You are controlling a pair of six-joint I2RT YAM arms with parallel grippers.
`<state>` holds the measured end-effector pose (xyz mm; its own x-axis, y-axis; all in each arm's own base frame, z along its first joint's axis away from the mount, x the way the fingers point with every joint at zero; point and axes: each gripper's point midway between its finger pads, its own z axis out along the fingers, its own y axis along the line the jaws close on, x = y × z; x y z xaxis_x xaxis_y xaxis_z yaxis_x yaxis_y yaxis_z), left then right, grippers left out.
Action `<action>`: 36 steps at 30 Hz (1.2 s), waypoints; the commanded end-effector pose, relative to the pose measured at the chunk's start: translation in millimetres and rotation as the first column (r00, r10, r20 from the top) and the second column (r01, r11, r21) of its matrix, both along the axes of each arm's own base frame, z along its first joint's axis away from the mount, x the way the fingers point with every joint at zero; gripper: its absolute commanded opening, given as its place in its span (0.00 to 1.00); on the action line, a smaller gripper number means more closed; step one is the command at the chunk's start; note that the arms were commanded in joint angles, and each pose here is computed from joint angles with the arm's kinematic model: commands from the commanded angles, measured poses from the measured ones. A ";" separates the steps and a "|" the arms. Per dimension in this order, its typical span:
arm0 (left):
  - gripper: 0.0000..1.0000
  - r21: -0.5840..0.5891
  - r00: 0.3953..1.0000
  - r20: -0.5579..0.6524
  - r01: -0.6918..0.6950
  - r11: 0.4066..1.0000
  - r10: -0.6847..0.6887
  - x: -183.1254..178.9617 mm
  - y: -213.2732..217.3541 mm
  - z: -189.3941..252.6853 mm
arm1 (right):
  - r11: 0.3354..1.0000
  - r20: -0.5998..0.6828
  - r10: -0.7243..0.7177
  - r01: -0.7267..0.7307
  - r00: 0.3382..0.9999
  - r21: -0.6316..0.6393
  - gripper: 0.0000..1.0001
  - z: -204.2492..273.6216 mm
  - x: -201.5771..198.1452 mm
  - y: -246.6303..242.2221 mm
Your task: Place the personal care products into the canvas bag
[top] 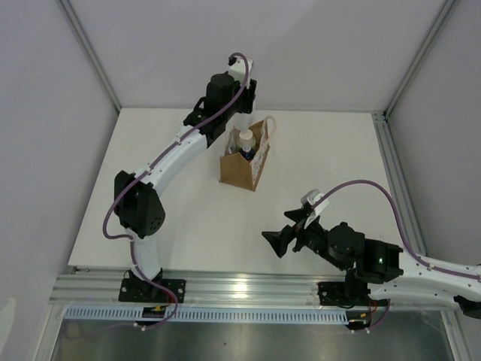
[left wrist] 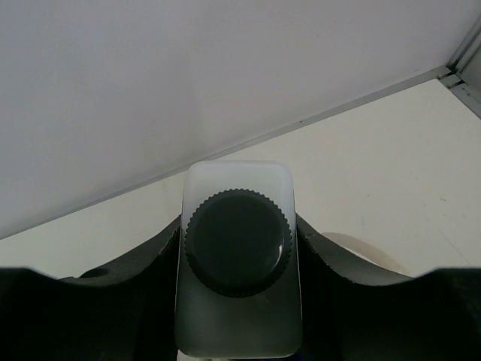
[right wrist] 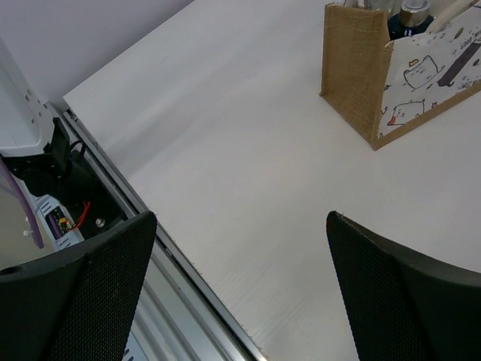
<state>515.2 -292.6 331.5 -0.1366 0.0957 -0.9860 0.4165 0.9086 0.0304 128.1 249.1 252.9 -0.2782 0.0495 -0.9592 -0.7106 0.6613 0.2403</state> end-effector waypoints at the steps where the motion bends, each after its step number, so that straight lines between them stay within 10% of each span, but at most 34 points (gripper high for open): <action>1: 0.00 -0.148 0.961 0.270 -0.023 0.989 0.063 6.1 23.3 100.0 | 0.995 0.000 0.061 -0.061 0.998 0.073 0.99 21.2 -10.2 9.0; 36: 0.01 0.032 0.978 0.095 -0.189 0.981 0.185 28.6 35.0 -29.0 | 0.991 -0.002 0.106 -0.105 0.994 0.083 0.98 23.6 -18.8 14.8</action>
<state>543.7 -260.6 271.1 -0.1556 0.1697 -0.9731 0.2590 0.9577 0.1256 111.5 259.8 252.7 -0.2975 0.0296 -0.9543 -0.7676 0.5869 0.2576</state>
